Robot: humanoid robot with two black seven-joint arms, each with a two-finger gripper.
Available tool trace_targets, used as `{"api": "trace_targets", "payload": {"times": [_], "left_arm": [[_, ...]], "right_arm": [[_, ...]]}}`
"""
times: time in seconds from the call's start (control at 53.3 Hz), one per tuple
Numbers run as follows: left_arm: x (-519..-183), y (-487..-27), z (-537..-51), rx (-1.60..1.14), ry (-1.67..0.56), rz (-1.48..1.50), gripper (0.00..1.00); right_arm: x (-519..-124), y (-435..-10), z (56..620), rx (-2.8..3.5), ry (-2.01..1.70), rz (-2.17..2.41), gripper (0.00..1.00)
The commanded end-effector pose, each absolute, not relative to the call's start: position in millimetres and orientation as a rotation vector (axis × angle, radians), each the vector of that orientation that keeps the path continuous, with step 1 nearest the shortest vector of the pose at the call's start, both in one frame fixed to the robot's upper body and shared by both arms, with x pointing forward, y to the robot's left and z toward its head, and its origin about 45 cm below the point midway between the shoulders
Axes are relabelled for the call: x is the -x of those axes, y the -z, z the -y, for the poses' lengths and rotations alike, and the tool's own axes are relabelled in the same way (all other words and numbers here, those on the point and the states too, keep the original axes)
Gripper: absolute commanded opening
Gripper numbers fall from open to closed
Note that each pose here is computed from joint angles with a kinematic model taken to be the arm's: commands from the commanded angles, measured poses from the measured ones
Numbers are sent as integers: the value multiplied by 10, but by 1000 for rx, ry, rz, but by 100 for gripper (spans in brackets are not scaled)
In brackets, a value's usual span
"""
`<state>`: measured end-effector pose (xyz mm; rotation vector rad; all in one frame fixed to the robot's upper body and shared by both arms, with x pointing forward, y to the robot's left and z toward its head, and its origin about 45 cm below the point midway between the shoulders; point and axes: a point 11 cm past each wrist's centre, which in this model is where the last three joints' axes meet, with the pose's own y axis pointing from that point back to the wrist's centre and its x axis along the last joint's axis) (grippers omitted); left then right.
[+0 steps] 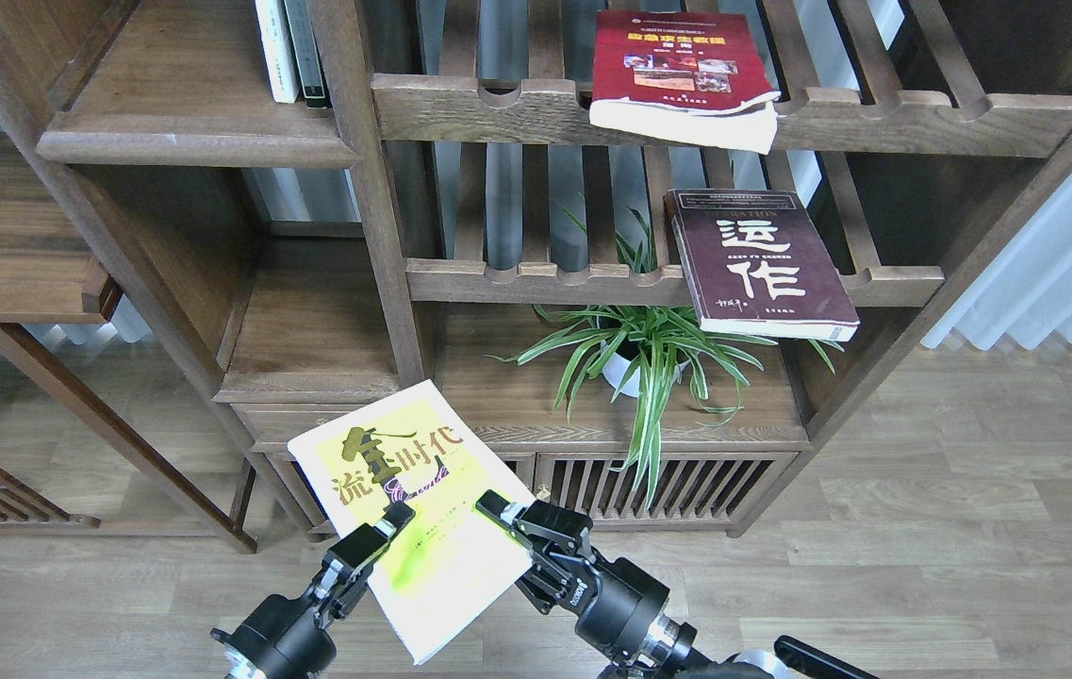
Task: Organize books on shelf
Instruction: 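Grasp the yellow-green book with the left gripper from the right gripper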
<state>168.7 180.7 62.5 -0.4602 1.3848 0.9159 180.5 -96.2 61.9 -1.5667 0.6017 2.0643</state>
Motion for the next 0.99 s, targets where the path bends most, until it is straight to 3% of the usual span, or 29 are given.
{"api": "trace_targets", "payload": {"times": [0.0,0.188,0.657,0.975], "left_arm": [[-1697,-595,-1886,455,-940,-1375,6],[-1776,-617,-2068,439,-968,-1326,2],[-1889,-693,-2151,263,-875,-1065,0],[-1906,-678,-2200,90,-788,-1093,0]], "right_arm": [[-1832,-616,985,1571,-2056,-613,85],[-1906,-488,1147,1553,-2035,-699,94],[-2129,-276,1312,1480,-1967,-854,95],[-2183,-278,1293,1492,-1962,-856,94]]}}
